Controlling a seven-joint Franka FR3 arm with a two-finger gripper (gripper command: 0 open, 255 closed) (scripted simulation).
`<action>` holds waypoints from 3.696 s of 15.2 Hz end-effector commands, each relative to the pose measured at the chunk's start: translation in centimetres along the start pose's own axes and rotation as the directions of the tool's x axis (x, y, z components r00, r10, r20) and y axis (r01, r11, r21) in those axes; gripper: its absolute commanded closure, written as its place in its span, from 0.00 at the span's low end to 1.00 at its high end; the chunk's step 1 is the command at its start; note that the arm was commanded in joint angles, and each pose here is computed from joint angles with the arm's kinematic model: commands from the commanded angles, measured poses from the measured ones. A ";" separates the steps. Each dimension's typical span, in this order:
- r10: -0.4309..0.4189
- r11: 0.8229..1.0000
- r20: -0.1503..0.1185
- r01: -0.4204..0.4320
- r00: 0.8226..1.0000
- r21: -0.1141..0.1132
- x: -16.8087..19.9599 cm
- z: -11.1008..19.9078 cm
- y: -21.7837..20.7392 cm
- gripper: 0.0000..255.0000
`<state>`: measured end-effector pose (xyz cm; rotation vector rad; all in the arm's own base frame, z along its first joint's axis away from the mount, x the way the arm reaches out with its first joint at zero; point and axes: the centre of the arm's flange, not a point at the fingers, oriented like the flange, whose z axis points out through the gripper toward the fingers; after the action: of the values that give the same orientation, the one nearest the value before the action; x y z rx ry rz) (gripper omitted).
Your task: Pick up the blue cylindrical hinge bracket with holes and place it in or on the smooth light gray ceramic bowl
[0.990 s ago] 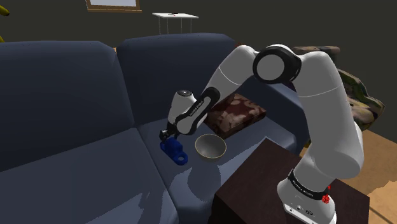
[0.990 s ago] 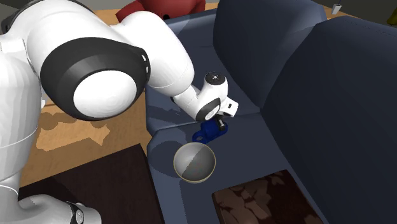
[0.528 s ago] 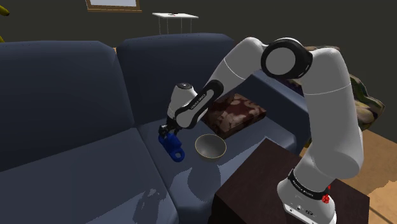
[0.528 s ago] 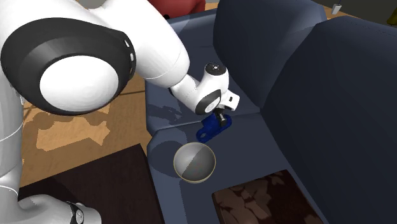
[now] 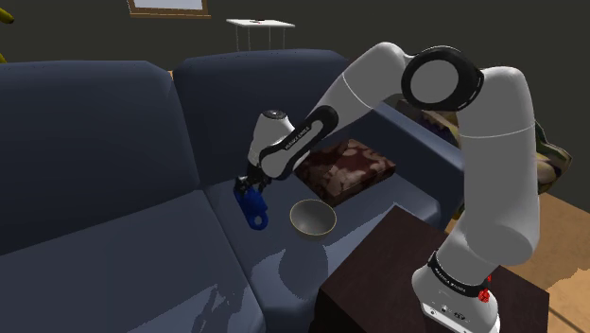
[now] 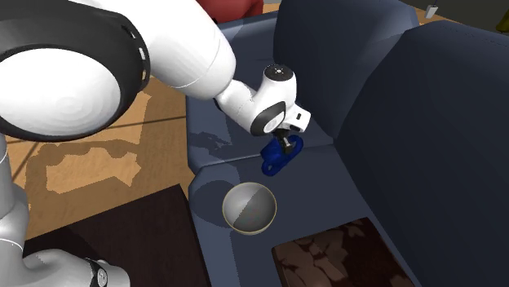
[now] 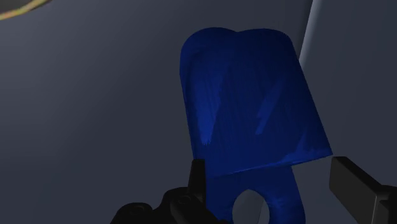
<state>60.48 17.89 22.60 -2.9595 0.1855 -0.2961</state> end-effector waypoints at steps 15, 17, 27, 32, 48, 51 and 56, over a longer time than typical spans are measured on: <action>0.000 1.000 -0.001 0.000 1.000 0.000 1.4 -8.2 -1.5 1.00; 0.000 1.000 -0.001 0.000 1.000 0.000 1.6 -8.9 -1.6 1.00; 0.000 1.000 -0.001 0.000 1.000 0.000 -5.9 -14.6 7.7 1.00; 0.000 1.000 -0.001 0.000 1.000 0.000 -9.7 -17.4 12.3 1.00; 0.000 1.000 -0.001 0.000 1.000 0.000 -12.2 -10.5 14.9 1.00; 0.000 1.000 -0.001 0.000 1.000 0.000 -12.5 -9.0 15.2 1.00; 0.000 1.000 -0.001 0.000 1.000 0.000 -12.8 -7.5 15.5 1.00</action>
<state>44.77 3.36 24.91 -2.9595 0.1852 -0.2949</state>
